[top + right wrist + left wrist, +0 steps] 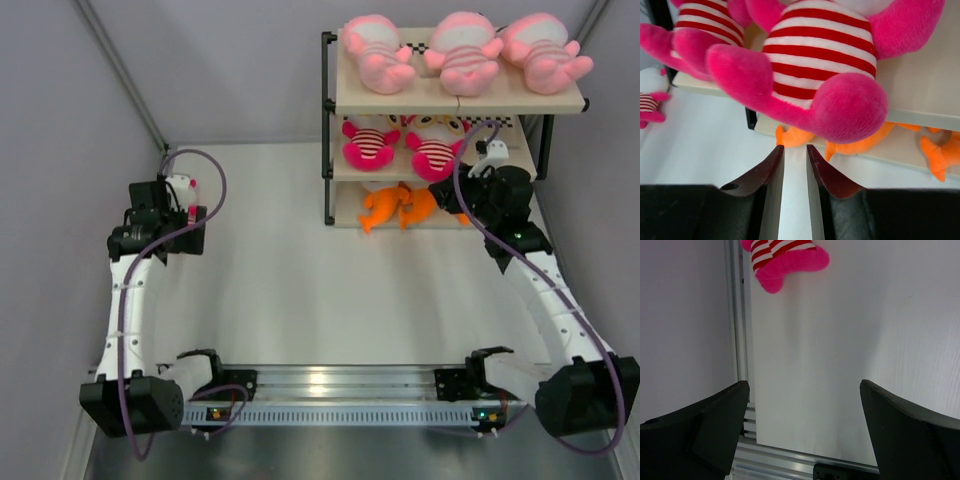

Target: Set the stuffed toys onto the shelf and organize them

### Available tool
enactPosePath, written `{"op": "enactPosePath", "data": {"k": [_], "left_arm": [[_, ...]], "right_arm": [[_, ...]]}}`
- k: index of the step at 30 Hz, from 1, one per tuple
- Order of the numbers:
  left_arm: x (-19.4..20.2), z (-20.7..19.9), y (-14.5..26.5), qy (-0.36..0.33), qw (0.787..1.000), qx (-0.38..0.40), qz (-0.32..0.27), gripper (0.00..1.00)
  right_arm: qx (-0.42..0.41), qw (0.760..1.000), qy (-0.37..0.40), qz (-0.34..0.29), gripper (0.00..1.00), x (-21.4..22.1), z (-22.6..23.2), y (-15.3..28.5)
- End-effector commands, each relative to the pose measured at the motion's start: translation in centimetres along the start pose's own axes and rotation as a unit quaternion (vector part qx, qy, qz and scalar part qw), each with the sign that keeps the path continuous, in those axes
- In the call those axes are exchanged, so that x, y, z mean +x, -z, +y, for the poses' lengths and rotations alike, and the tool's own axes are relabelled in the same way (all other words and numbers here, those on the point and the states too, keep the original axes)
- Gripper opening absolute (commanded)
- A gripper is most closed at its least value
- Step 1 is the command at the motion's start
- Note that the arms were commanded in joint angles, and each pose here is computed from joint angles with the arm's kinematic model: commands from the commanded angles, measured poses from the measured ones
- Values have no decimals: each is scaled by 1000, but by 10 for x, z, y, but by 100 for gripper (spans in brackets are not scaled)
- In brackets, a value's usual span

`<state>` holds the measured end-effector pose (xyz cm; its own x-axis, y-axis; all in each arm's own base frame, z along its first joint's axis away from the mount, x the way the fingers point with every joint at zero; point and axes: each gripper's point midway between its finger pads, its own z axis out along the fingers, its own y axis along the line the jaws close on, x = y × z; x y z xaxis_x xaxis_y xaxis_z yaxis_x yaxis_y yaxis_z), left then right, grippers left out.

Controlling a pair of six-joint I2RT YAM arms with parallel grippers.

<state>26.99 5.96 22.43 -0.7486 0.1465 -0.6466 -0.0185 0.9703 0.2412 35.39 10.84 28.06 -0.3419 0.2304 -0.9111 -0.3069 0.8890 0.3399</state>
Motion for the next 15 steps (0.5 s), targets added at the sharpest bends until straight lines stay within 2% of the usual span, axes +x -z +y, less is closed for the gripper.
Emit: {"op": "enactPosePath", "data": {"k": [1, 5, 11, 15], "left_arm": [[2, 20, -7, 3, 999, -34, -3, 98], [12, 32, -24, 17, 999, -47, 15, 98], [16, 48, -42, 26, 996, -82, 28, 96], [20, 58, -55, 40, 994, -91, 35, 96]], "right_arm": [[8, 999, 8, -41, 25, -26, -1, -16], [16, 998, 27, -49, 25, -45, -4, -29], [25, 999, 25, -31, 25, -45, -24, -56], [34, 998, 27, -40, 25, -54, -33, -54]]}}
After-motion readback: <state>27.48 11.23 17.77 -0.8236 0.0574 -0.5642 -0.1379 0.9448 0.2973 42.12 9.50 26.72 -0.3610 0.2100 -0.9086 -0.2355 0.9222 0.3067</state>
